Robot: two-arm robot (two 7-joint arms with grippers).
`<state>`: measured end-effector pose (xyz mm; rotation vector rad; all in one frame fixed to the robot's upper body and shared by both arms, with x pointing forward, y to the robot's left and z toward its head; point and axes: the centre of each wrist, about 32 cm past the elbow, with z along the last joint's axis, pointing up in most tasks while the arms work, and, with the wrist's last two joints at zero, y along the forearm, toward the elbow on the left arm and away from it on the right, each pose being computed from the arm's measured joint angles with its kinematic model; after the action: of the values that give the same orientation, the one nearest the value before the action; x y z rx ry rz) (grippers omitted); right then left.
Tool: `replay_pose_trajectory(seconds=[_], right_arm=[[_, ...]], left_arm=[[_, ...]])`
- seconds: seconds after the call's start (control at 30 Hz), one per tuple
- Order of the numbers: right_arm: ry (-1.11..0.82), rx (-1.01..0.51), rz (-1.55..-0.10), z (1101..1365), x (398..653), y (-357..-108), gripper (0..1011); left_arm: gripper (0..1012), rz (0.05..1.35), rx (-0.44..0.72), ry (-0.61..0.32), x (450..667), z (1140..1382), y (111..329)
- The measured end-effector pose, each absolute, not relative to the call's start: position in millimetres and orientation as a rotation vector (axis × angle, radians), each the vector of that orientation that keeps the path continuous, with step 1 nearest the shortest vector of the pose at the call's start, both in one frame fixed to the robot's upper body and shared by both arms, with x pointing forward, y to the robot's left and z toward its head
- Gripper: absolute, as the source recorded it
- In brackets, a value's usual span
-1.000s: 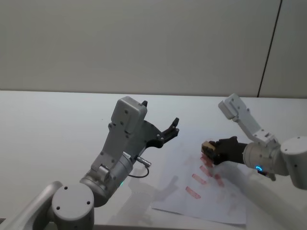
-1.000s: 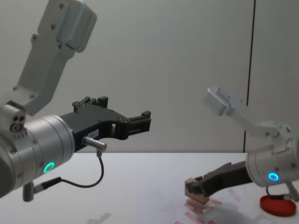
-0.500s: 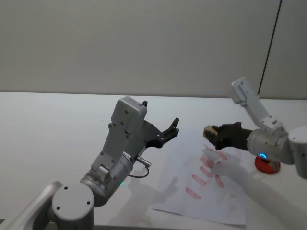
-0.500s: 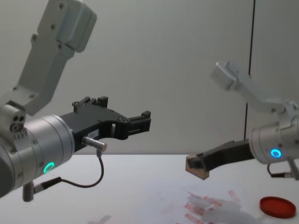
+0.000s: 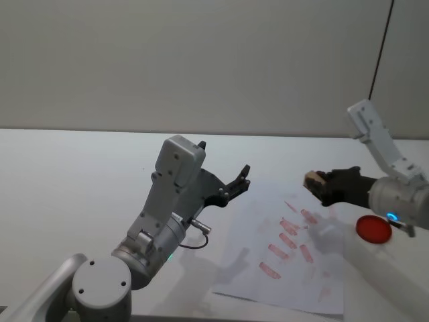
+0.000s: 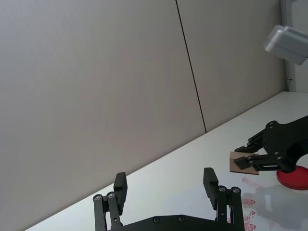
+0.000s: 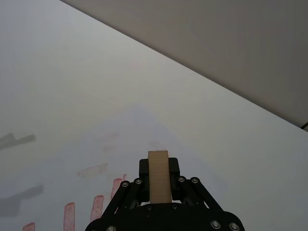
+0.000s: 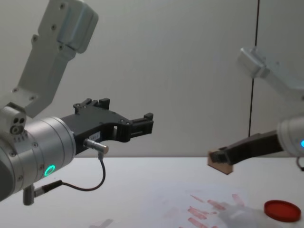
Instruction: Use the one hand to pick up the stamp and affix it onto the A4 paper.
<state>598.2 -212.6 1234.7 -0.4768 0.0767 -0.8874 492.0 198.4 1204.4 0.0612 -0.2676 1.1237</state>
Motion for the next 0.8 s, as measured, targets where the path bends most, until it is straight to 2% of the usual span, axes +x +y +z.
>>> replay_pose_trajectory(seconds=[0.37,0.8], right_arm=[[0.087,-0.508,-0.969,1238,570,-237,224],[0.135,-0.49,-1.083,1231,549,-255,224]], left_arm=[[1002,1.124,0.061,-0.268,492,1204,198],[1002,1.124,0.061,-0.268,492,1204,198]])
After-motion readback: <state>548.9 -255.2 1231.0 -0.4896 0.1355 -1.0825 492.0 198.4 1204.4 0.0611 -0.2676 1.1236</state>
